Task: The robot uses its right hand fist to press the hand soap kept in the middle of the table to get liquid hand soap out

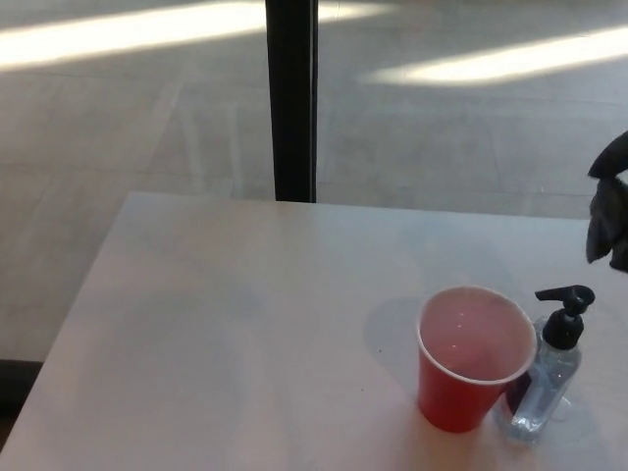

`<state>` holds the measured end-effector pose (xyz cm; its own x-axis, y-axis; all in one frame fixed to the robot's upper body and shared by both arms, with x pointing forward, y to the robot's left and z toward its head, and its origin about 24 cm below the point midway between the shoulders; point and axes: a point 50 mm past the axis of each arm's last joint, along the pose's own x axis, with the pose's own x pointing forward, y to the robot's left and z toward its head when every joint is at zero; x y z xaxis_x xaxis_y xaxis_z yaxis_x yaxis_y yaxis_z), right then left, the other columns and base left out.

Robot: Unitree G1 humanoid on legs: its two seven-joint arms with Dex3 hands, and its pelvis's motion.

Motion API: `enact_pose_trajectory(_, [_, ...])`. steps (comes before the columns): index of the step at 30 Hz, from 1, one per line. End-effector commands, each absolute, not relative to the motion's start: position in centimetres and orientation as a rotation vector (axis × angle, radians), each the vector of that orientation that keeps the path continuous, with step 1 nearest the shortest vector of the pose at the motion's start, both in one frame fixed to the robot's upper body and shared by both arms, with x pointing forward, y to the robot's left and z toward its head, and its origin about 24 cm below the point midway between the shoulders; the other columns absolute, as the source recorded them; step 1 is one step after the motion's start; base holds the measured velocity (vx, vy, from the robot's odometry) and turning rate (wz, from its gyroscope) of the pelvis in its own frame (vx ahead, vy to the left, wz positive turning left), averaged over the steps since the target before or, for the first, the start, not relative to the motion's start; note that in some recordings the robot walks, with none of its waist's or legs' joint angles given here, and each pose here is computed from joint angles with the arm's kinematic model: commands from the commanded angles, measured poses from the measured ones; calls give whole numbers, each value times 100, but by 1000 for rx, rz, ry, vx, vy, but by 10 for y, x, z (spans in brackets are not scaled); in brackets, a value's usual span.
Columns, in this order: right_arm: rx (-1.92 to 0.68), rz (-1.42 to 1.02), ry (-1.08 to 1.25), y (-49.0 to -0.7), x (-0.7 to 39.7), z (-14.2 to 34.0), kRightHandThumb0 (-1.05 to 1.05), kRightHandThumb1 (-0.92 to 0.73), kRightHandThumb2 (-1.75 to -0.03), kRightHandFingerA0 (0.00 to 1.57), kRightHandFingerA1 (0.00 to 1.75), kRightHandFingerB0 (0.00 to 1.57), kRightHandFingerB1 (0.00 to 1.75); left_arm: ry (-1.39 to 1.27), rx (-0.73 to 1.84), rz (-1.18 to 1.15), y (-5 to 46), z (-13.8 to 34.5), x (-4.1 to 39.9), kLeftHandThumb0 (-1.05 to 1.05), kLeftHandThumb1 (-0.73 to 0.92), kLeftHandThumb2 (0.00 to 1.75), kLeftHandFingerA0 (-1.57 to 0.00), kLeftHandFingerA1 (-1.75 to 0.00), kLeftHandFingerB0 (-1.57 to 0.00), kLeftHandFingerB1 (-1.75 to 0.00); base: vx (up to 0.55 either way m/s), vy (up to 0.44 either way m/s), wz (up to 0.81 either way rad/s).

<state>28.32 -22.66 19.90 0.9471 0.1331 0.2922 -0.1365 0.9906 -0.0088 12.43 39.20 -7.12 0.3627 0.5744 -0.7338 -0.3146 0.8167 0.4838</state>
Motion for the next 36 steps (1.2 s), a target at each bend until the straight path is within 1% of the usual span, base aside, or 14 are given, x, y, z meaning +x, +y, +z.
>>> enact_pose_trajectory(1, [347,88,-432,-274,254,296,-31,-67,-101,93,175,65,136,1080,302,608,403,-66,116,-27,55,92,-64,-85,-51,-74,0,0,0])
enact_pose_trajectory(4, [446,61,-475,-293,245,303,-31,-67,-98,99,175,71,125,1078,301,607,403,-66,115,-28,55,92,-64,-85,-51,-75,0,0,0])
enact_pose_trajectory(7, [441,-178,-535,-330,225,302,-42,-41,-113,137,145,102,119,1082,310,607,403,-66,114,-28,55,93,-65,-86,-54,-77,0,0,0])
enact_pose_trajectory(13, [444,-565,-404,-405,194,235,-43,-5,-135,126,160,106,133,1085,314,599,403,-66,111,-30,53,94,-65,-86,-52,-76,0,0,0])
enact_pose_trajectory(16, [524,-815,-341,-433,176,194,-56,-19,-126,137,152,115,134,1090,296,617,404,-66,111,-27,54,93,-63,-84,-51,-74,0,0,0])
enact_pose_trajectory(21, [639,-1235,-167,-462,135,113,-54,-20,-167,139,175,102,156,1096,315,618,404,-66,111,-28,51,96,-66,-84,-51,-74,0,0,0])
enact_pose_trajectory(23, [642,-1315,-76,-465,123,85,-64,-35,-149,146,169,107,142,1097,325,608,404,-67,110,-28,55,93,-64,-84,-51,-75,0,0,0])
enact_pose_trajectory(28, [534,-1382,138,-460,104,38,-60,-39,-146,146,160,96,129,1091,300,616,404,-67,109,-27,56,92,-63,-84,-51,-75,0,0,0])
enact_pose_trajectory(29, [533,-1390,156,-458,102,31,-51,-21,-165,142,168,101,137,1090,308,605,404,-67,109,-28,56,92,-62,-83,-50,-74,0,0,0])
enact_pose_trajectory(30, [502,-1396,202,-457,98,25,-40,-42,-132,156,154,103,115,1090,310,603,404,-66,110,-28,56,93,-63,-83,-51,-74,0,0,0])
enact_pose_trajectory(31, [473,-1391,259,-455,95,20,-51,-31,-154,139,166,95,123,1087,309,608,404,-66,109,-28,55,93,-63,-84,-51,-74,0,0,0])
enact_pose_trajectory(32, [465,-1397,313,-454,91,12,-57,-35,-133,117,167,86,117,1085,308,614,404,-66,109,-28,54,93,-65,-86,-54,-77,0,0,0])
enact_pose_trajectory(34, [460,-1369,414,-449,82,-5,-49,-36,-130,118,166,79,138,1092,321,613,405,-66,109,-28,51,97,-65,-83,-52,-75,0,0,0])
enact_pose_trajectory(36, [406,-1340,539,-444,73,-19,-48,-36,-124,126,150,84,108,1083,332,592,405,-65,109,-28,51,98,-68,-85,-53,-75,0,0,0])
